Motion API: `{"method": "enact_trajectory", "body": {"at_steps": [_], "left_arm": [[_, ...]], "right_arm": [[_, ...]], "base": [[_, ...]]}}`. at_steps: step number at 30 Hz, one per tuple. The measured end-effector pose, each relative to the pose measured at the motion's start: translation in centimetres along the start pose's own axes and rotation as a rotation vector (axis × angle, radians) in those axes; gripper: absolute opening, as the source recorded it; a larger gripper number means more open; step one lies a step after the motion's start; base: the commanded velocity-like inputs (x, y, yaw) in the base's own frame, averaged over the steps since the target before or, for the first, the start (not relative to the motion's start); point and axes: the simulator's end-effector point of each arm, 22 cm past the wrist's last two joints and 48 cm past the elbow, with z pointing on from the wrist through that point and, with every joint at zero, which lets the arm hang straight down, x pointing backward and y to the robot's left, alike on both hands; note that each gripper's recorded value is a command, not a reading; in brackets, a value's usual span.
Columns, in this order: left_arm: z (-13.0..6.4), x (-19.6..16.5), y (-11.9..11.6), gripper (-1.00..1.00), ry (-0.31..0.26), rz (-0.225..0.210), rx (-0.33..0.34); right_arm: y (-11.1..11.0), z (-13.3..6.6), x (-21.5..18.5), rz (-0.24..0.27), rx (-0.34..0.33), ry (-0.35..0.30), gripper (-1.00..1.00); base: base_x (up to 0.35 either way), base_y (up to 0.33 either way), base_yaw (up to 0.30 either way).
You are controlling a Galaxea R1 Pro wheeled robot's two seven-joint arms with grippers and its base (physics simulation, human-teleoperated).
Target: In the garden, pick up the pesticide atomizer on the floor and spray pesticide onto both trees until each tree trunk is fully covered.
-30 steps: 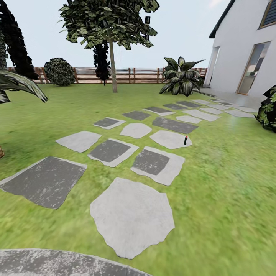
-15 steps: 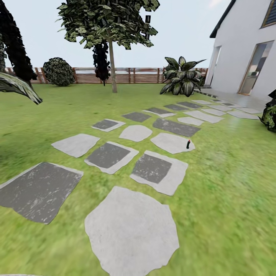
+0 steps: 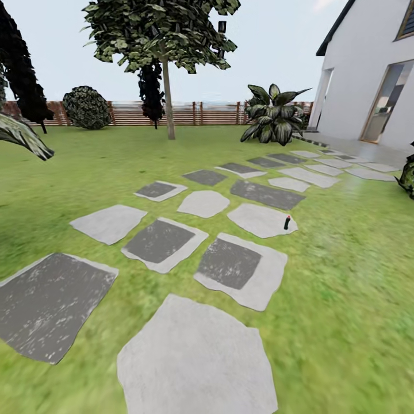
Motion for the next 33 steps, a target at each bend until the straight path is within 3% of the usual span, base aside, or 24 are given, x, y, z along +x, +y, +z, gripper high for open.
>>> {"method": "enact_trajectory", "body": {"at_steps": [14,33], "left_arm": [[0.01,-0.11,-0.02,1.00,-0.003,0.001,0.001],[0.00,-0.12,-0.01,1.00,-0.003,0.000,0.000]], "right_arm": [[0.01,0.01,-0.10,0.000,0.000,-0.002,1.00],[0.06,0.02,-0.19,0.002,0.001,-0.004,1.00]], "base": [[0.340,0.000,-0.111],[0.340,0.000,-0.005]]}}
